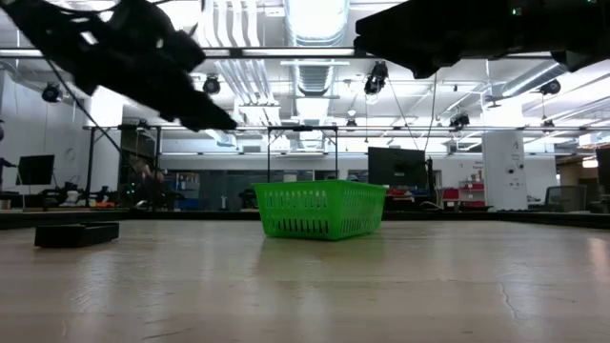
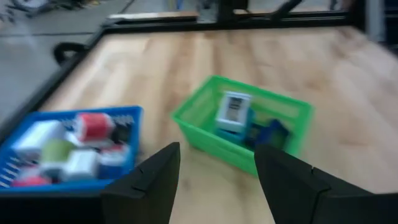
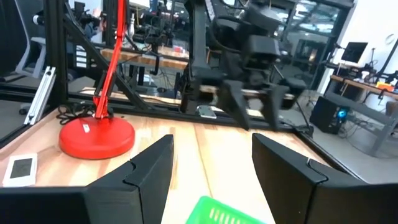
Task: Pick & Place Office items
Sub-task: Put the black digital clock into the green bin
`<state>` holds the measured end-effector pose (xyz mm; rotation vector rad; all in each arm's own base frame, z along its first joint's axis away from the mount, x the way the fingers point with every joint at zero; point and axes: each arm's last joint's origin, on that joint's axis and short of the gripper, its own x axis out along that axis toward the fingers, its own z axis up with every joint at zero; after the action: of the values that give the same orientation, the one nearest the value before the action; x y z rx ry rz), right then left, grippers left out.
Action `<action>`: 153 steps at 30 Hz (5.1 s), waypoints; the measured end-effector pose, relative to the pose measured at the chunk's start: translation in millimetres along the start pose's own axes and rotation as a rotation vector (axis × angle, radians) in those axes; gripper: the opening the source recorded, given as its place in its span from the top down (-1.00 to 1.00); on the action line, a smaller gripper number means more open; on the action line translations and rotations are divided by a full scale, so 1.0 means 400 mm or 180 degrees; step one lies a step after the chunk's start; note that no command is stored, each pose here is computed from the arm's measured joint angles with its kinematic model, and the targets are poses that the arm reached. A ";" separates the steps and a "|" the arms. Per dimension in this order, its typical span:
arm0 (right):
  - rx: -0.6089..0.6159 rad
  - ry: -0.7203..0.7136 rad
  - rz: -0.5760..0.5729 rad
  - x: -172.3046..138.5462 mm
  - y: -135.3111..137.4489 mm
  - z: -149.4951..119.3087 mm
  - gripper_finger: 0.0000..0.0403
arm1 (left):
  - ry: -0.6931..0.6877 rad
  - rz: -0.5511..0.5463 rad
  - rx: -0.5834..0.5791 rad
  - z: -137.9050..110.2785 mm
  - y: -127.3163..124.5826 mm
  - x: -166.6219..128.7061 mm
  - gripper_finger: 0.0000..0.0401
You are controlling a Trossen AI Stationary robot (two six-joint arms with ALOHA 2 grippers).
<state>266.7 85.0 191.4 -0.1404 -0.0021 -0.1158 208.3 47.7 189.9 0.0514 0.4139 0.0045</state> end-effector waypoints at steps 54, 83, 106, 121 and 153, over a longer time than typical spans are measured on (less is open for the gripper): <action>-0.0067 0.0540 -0.0034 0.036 0.016 0.007 -0.05 | 0.2880 -0.0726 -0.1127 -0.103 -0.194 -0.018 1.00; -0.0081 0.0545 -0.0033 0.035 0.015 0.007 -0.05 | 0.2879 -0.1105 -0.0595 -0.059 -0.252 0.159 1.00; -0.0003 0.0605 -0.0007 0.034 0.018 0.003 -0.05 | 0.2168 -0.0736 0.0223 0.016 -0.225 0.123 0.97; -0.0025 0.0620 -0.0007 0.036 0.018 0.005 -0.05 | 0.2230 -0.0697 0.0352 -0.006 -0.227 0.126 0.07; -0.0049 0.0658 -0.0020 0.036 0.018 0.002 -0.05 | 0.2520 -0.0640 0.0297 -0.083 -0.246 0.191 -0.22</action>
<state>281.7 90.5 191.2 -0.1433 0.2044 -0.1361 264.3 -48.0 123.9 0.0999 1.2096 -0.1982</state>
